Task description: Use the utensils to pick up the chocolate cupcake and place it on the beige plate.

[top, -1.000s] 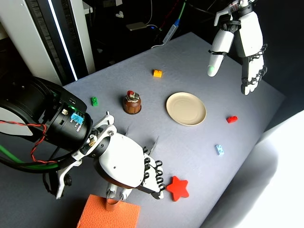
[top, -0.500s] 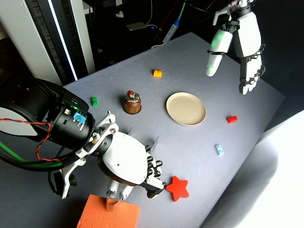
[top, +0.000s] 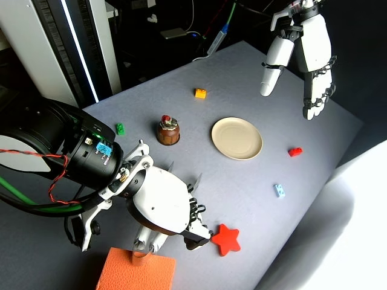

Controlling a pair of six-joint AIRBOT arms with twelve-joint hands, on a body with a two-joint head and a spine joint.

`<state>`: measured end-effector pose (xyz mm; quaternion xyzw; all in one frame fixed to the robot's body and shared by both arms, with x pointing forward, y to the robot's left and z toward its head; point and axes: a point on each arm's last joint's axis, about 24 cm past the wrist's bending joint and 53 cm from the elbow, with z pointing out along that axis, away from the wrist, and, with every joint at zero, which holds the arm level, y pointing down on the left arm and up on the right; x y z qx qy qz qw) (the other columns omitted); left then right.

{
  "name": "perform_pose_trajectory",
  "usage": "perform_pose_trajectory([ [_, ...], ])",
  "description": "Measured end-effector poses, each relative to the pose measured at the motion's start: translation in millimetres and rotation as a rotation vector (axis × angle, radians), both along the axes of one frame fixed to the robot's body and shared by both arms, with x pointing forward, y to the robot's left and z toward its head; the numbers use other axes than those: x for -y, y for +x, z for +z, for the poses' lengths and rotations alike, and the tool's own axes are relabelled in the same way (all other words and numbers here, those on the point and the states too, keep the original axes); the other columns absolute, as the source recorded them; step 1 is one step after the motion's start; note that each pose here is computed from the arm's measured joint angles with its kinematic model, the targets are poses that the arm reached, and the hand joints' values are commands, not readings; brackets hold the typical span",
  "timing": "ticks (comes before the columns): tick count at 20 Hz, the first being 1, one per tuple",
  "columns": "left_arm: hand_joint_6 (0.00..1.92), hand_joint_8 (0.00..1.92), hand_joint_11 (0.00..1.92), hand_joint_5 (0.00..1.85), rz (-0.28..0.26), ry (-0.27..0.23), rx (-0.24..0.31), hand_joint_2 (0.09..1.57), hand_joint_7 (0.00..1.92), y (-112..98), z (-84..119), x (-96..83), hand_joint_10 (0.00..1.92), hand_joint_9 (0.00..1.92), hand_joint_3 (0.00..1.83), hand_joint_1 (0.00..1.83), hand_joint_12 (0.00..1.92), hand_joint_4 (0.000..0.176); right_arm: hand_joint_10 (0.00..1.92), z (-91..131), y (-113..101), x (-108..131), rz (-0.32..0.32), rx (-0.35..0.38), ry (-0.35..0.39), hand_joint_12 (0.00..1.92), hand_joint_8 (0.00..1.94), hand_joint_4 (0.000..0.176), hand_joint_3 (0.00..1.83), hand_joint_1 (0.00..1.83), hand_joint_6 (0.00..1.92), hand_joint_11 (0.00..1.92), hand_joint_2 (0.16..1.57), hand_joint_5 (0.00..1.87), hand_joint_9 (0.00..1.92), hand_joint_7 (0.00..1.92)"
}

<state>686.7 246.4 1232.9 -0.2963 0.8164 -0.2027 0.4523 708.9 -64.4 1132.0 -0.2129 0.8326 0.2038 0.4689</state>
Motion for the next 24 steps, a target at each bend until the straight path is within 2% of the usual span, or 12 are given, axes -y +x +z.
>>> perform_pose_trajectory([
  [1,0.00,0.01,0.00,0.23,0.000,0.000,0.001,1.06,0.20,0.2,0.2,-0.1,0.01,0.14,0.00,0.29,0.51,0.000,1.10,1.3,0.3,-0.2,-0.001,0.001,0.002,1.54,0.08,0.000,0.00,1.00,0.01,0.22,1.07,0.52,0.34,0.67],
  [4,0.00,0.00,0.00,0.22,0.001,0.001,0.001,1.06,0.18,0.1,0.1,-0.3,0.00,0.14,0.00,0.29,0.47,0.000,1.26,0.6,0.3,1.4,-0.005,-0.005,0.002,1.62,0.65,0.000,0.00,1.01,0.06,0.32,1.05,0.63,0.40,0.55],
  [6,0.01,0.01,0.00,0.25,0.004,0.001,-0.003,1.06,0.21,0.1,-0.7,-1.6,0.01,0.16,0.00,0.30,0.53,0.000,1.38,0.8,0.3,1.3,-0.005,-0.004,0.003,1.74,0.94,0.000,0.00,1.02,0.12,0.29,1.05,0.67,0.38,0.45],
  [7,0.00,0.01,0.00,0.25,0.007,0.000,-0.005,1.06,0.22,0.2,-1.1,-2.4,0.01,0.17,0.00,0.30,0.56,0.000,1.41,0.8,0.4,1.2,-0.005,-0.004,0.004,1.76,1.02,0.000,0.00,1.02,0.24,0.29,1.06,0.63,0.37,0.44],
  [9,0.00,0.00,0.00,0.26,0.016,0.000,-0.008,1.06,0.22,1.3,-1.8,-6.4,0.00,0.17,0.00,0.28,0.57,0.000,1.46,1.1,0.7,2.3,-0.008,-0.004,0.005,1.77,1.14,0.000,0.00,1.03,0.60,0.31,1.06,0.54,0.40,0.47],
  [12,0.00,0.00,0.00,0.24,0.022,0.002,-0.008,1.06,0.21,2.0,-1.8,-8.8,0.00,0.16,0.00,0.30,0.54,0.000,1.57,0.9,1.2,5.9,-0.015,-0.007,0.004,1.80,1.32,0.000,0.00,1.06,0.84,0.36,1.06,0.47,0.37,0.37],
  [15,0.01,0.00,0.00,0.26,0.021,0.002,-0.008,1.06,0.22,1.9,-1.8,-8.5,0.00,0.17,0.00,0.30,0.58,0.000,1.69,0.3,1.6,9.8,-0.025,-0.014,0.005,1.88,1.39,0.000,0.00,1.06,0.90,0.35,1.06,0.44,0.31,0.29],
  [17,0.01,0.00,0.00,0.26,0.021,0.002,-0.008,1.06,0.22,1.9,-1.8,-8.3,0.00,0.17,0.00,0.30,0.58,0.000,1.69,-0.1,1.6,9.9,-0.027,-0.017,0.007,1.88,1.39,0.000,0.00,1.06,0.90,0.35,1.06,0.44,0.31,0.29],
  [19,0.00,0.00,0.00,0.24,0.021,0.002,-0.008,1.06,0.20,1.9,-1.9,-8.4,0.00,0.15,0.00,0.29,0.53,0.000,1.63,0.1,1.7,10.4,-0.031,-0.020,0.012,1.88,1.37,0.000,0.00,1.06,0.89,0.36,1.05,0.45,0.33,0.38],
  [20,0.01,0.00,0.00,0.25,0.018,0.003,-0.007,1.06,0.21,1.4,-1.7,-7.4,0.00,0.16,0.00,0.30,0.54,0.000,1.66,0.2,1.9,11.3,-0.036,-0.024,0.016,1.89,1.43,0.000,0.00,1.07,0.90,0.34,1.06,0.44,0.31,0.34],
  [21,0.01,0.00,0.00,0.26,0.017,0.001,-0.008,1.06,0.21,1.3,-1.8,-6.7,0.00,0.16,0.00,0.30,0.54,0.000,1.70,0.7,1.9,11.3,-0.038,-0.025,0.020,1.90,1.49,0.000,0.00,1.05,1.00,0.33,1.08,0.40,0.29,0.31],
  [24,0.01,0.01,0.00,0.28,0.018,0.002,-0.008,1.06,0.24,1.3,-2.0,-7.1,0.01,0.19,0.00,0.31,0.59,0.000,1.64,1.2,0.8,13.3,-0.046,-0.037,0.021,1.85,1.44,0.000,0.00,1.06,1.00,0.32,1.09,0.43,0.31,0.33],
])
